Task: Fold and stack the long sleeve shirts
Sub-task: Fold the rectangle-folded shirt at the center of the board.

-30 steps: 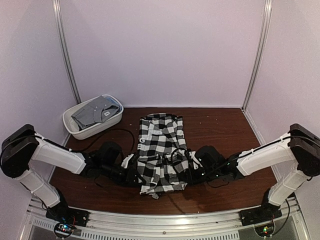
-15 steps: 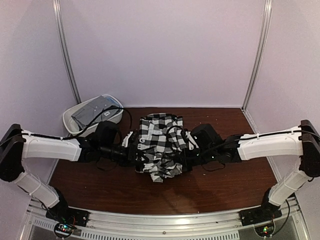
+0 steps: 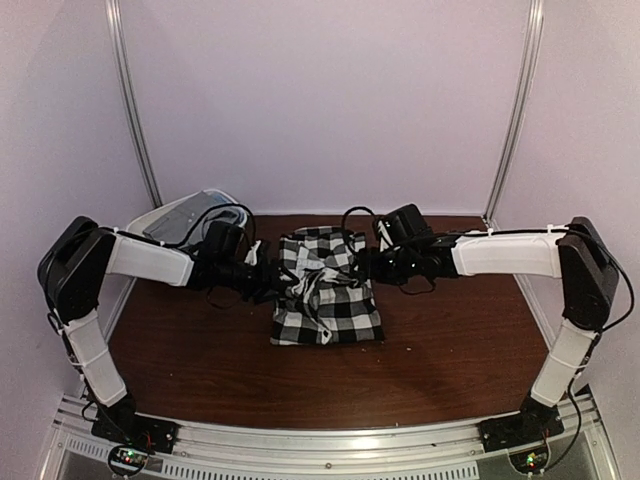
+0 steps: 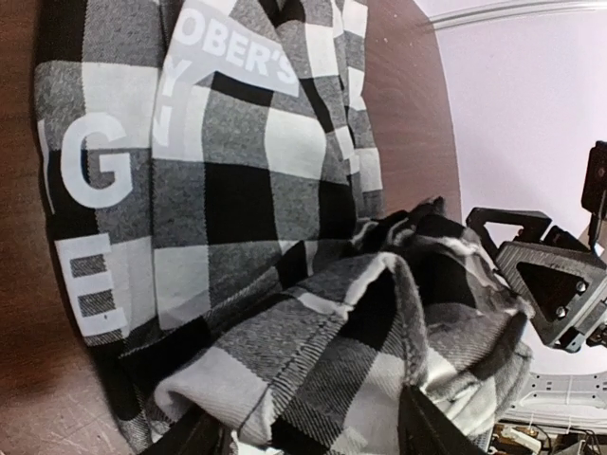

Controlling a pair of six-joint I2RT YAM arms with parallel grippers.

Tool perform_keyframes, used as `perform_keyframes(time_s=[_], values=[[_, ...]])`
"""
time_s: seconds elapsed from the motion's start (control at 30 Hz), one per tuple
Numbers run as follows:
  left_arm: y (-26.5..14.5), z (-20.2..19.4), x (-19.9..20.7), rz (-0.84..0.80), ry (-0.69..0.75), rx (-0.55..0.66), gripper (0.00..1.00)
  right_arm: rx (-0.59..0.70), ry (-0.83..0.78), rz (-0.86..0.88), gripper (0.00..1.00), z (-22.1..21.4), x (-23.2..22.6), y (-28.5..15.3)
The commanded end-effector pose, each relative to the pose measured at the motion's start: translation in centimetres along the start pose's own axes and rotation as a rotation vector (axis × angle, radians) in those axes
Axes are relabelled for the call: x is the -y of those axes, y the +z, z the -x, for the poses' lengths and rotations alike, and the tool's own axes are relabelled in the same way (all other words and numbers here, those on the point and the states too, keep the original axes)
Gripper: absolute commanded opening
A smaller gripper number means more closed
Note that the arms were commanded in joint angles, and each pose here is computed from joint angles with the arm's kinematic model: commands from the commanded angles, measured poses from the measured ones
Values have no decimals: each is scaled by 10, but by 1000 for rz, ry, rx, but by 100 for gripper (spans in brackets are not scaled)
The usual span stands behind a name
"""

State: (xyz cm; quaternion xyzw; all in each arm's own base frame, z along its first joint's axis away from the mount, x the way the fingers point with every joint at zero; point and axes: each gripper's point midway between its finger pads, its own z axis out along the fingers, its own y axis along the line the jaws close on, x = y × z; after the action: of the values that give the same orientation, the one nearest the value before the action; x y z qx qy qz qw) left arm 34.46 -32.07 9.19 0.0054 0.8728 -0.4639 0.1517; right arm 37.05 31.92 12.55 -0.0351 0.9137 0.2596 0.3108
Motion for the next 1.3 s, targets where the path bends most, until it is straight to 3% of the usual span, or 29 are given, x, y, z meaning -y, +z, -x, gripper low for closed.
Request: perform_keyframes(time_s=[0.0,0.2,0.5,0.67,0.87,1.27], values=[[-15,29,27,-55,73,88,69,74,-19,-22,69,27,3,-24],[-26,35,30,-42,91,130,77,103,-45,18,70,27,-4,-45],[-48,50,39,3,160,221,78,34,-122,109,49,-27,-37,-49],[-43,50,42,-8,182,191,78,-68,-159,210,43,-58,-52,-24],[-45,54,47,-9,190,198,78,-108,-153,228,36,-46,-55,23],[-32,17,46,-38,171,120,72,-165,-28,234,49,-6,-20,91]])
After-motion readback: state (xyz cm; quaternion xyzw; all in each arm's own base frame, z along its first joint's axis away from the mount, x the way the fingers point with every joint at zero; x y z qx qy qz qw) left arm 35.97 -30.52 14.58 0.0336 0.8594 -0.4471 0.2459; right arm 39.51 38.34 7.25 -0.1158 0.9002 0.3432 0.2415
